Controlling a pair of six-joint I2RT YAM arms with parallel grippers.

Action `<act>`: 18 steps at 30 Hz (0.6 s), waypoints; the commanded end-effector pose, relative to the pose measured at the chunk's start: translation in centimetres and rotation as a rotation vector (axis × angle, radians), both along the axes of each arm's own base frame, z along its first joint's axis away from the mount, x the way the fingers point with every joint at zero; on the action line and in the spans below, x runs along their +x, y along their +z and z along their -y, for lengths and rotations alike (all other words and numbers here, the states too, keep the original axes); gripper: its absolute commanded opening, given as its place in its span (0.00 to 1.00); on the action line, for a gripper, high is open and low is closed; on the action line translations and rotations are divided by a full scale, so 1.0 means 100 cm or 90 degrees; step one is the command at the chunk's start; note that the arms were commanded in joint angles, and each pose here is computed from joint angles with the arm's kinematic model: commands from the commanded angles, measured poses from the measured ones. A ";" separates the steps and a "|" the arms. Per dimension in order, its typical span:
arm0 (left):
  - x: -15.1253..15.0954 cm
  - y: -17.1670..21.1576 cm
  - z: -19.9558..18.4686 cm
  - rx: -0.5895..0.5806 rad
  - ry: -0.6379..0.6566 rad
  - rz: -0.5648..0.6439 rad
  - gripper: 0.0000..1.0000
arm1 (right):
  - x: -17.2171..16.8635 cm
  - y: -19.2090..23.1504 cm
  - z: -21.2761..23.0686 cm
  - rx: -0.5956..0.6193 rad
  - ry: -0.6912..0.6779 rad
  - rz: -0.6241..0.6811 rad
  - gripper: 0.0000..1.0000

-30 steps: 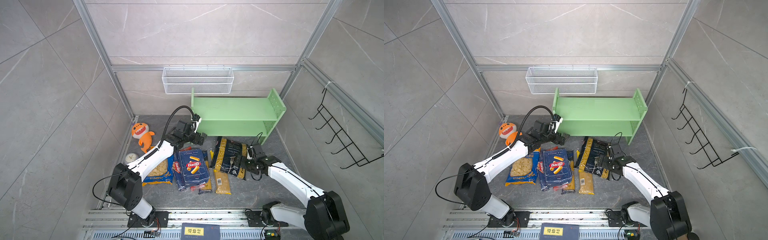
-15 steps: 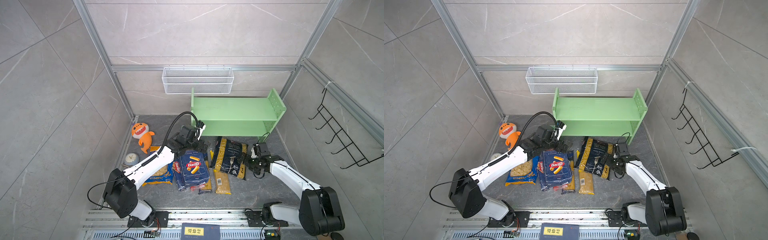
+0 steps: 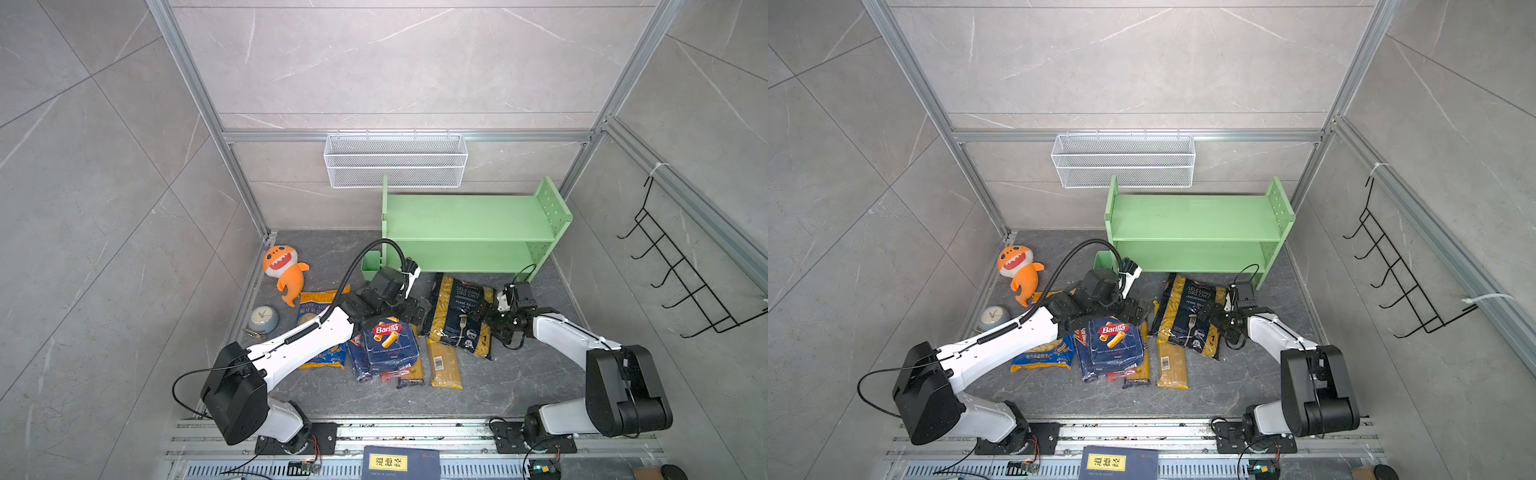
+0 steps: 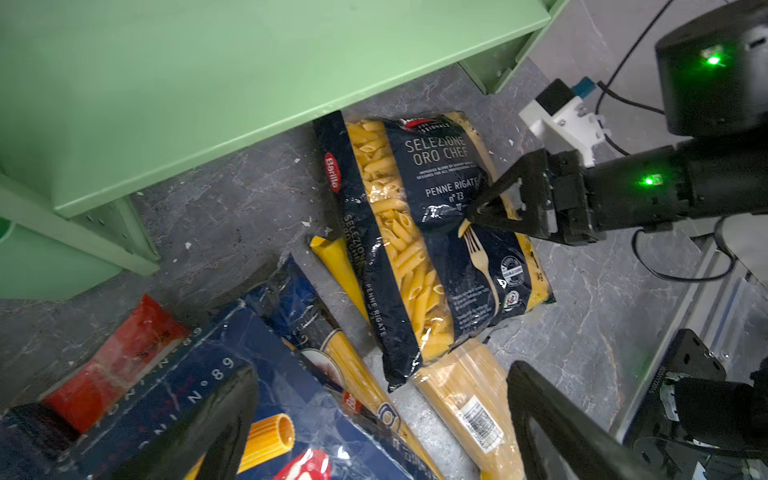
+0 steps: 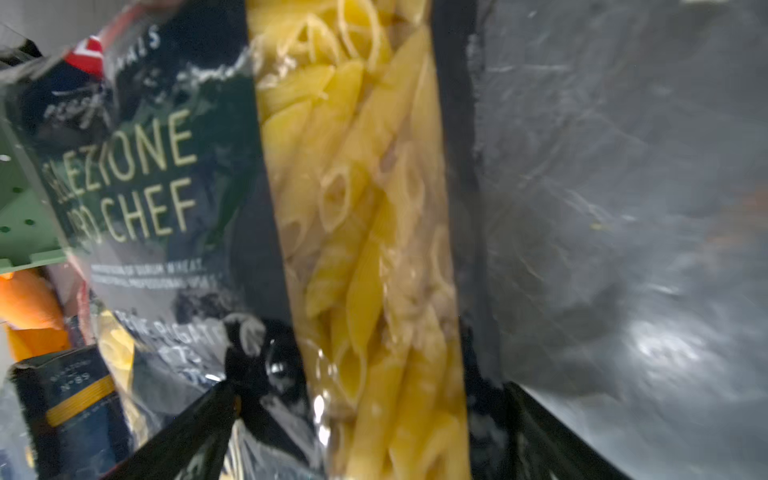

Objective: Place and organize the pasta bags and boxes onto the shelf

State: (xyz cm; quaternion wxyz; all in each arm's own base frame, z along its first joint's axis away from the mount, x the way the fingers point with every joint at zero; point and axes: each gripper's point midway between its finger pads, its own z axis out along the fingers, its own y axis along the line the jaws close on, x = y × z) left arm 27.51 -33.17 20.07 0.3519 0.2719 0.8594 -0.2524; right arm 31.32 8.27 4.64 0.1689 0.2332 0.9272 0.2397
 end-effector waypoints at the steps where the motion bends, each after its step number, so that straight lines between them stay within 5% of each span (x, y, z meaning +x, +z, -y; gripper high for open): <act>1: -0.001 0.008 0.020 -0.017 0.008 0.013 0.96 | -0.007 -0.014 -0.002 0.021 0.008 -0.007 0.99; 18: 0.008 -0.054 0.079 0.038 -0.078 -0.020 0.96 | -0.040 -0.029 -0.027 0.157 0.072 -0.012 0.99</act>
